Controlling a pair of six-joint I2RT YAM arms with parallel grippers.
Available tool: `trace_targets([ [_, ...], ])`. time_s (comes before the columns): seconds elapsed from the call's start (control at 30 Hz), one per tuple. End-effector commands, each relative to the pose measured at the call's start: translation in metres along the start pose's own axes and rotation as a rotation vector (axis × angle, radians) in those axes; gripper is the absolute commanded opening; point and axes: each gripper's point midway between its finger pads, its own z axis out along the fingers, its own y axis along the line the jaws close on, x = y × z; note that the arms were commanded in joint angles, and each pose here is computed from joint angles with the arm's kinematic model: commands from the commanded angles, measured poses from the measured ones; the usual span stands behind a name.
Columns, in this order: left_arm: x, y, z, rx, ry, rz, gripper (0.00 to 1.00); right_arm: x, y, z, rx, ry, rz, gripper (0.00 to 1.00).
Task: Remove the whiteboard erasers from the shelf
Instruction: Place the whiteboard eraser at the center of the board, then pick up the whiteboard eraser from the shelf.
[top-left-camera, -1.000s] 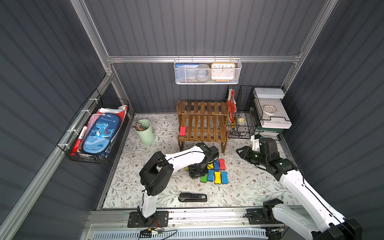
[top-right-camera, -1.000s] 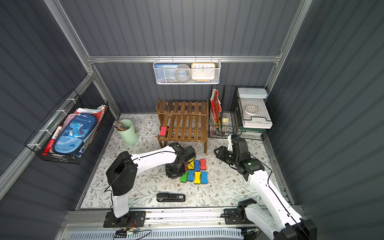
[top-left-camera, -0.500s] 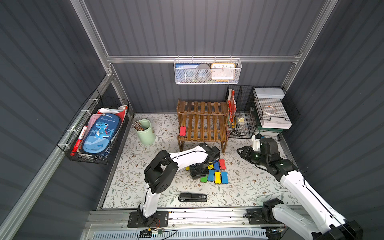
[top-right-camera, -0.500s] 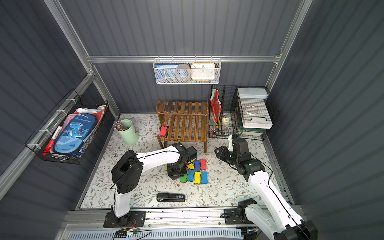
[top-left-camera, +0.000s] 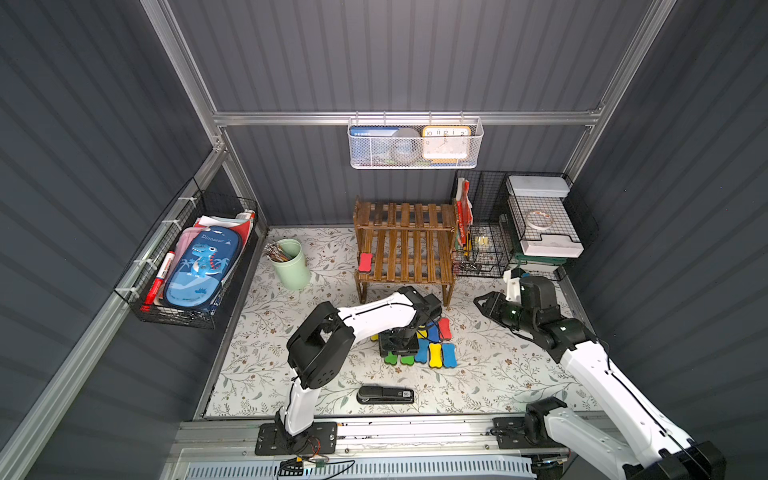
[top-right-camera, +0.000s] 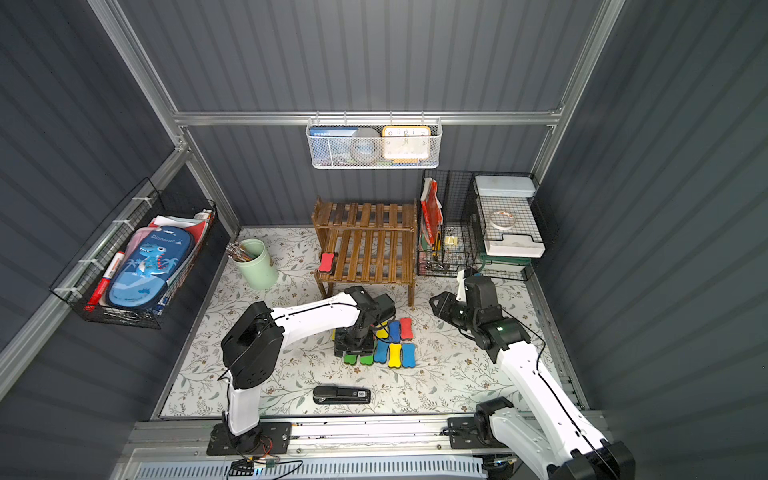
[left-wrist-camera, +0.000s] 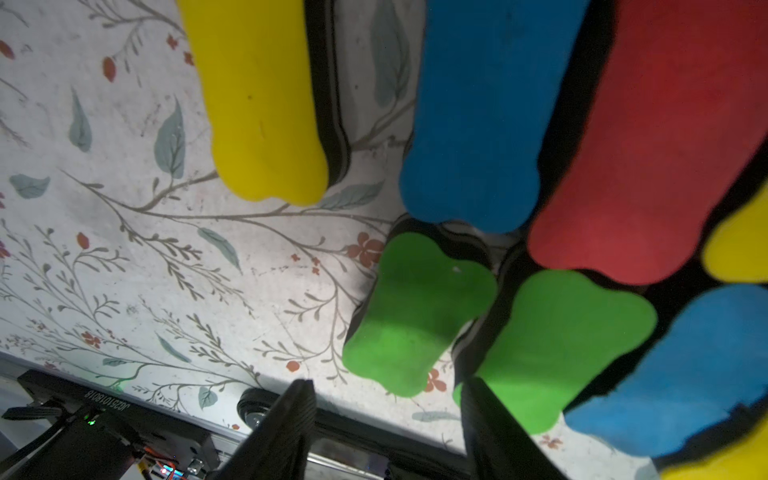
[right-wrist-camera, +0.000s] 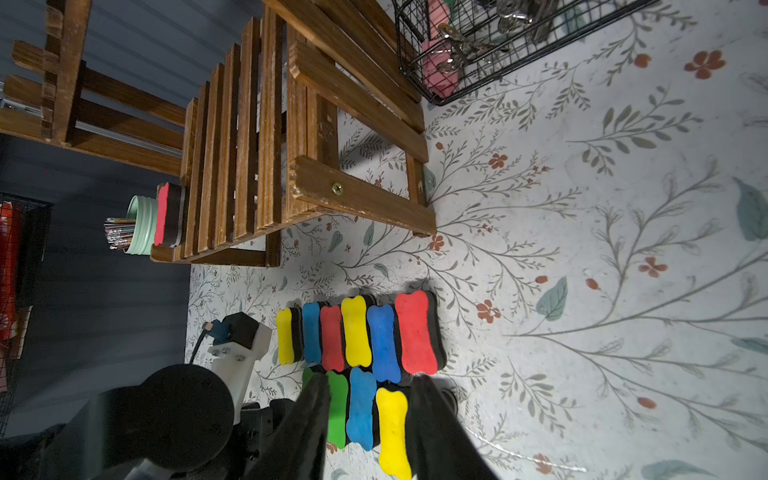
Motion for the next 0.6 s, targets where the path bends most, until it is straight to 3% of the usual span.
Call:
trace_targets([
  [0.0, -0.003, 0.008, -0.031, 0.035, -0.061, 0.018, 0.63, -0.002, -0.001, -0.002, 0.009, -0.005, 0.001, 0.38],
  [0.1, -0.011, 0.007, -0.060, 0.098, -0.137, 0.050, 0.66, -0.002, -0.001, -0.002, 0.008, -0.006, 0.001, 0.38],
  [0.3, -0.065, 0.043, -0.146, 0.149, -0.445, 0.188, 0.76, -0.004, 0.000, 0.000, 0.007, -0.007, -0.002, 0.38],
  [0.37, -0.085, 0.049, -0.164, 0.233, -0.532, 0.242, 0.79, -0.005, 0.001, 0.000, 0.006, -0.009, -0.002, 0.38],
  [0.43, -0.095, 0.074, -0.168, 0.240, -0.543, 0.205, 0.85, -0.006, 0.001, 0.001, 0.009, -0.006, -0.002, 0.38],
  [0.57, -0.120, 0.090, -0.172, 0.170, -0.612, 0.302, 0.98, -0.007, 0.001, 0.004, 0.016, 0.002, -0.002, 0.38],
])
